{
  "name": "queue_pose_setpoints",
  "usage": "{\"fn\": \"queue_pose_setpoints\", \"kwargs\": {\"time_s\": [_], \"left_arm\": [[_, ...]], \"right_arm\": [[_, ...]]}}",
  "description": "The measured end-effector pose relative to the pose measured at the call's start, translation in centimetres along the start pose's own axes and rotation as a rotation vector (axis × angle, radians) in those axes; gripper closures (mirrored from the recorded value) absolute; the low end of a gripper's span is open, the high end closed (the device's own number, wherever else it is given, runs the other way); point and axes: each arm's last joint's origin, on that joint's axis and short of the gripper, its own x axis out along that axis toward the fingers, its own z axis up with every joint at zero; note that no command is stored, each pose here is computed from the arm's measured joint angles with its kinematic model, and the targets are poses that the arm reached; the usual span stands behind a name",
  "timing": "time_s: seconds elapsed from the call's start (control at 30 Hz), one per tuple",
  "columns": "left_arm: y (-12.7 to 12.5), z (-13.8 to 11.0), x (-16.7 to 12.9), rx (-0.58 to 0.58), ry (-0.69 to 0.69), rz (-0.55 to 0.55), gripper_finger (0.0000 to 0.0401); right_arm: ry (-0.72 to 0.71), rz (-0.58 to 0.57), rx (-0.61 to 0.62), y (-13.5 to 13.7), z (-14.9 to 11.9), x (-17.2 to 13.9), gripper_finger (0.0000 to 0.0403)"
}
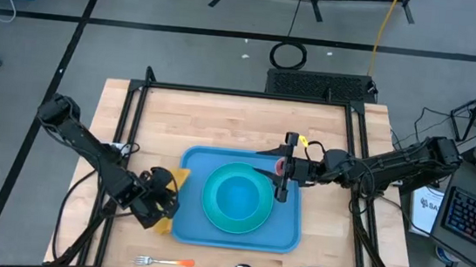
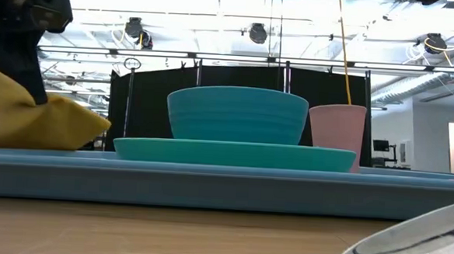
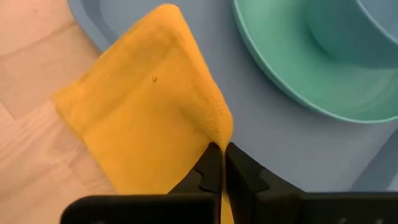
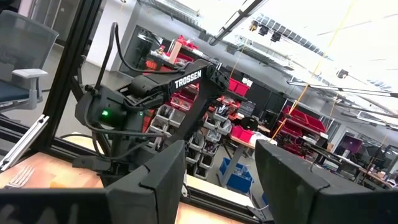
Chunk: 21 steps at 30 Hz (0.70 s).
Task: Set up tray
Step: Put the yellow napkin to the left of the blue tray
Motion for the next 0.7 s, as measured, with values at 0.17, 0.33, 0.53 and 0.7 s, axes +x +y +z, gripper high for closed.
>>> {"fn": "queue_pose_setpoints", "kwargs": {"time_s": [0.17,0.33,0.53,0.7], "left_arm": [[0.0,1.0,0.6,-0.034,0.025,0.019,0.0387],[-0.5,2.3,1.4,-0.022,0.034,-0.016,0.0395],[-0.5,4.2,2.4,-0.022,0.047,-0.019,0.0389],[-0.1,5.4,2.9,-0.039,0.047,0.004,0.039]], "right_arm": [[0.002,-0.005,0.002,-0.1,-0.1,0.0,0.0216],[0.015,-0.018,0.019,-0.6,-0.3,0.1,0.0216],[0.026,-0.02,0.018,-0.7,-0.5,0.1,0.0216],[0.026,-0.019,0.017,-0.7,-0.5,0.1,0.0216]]}}
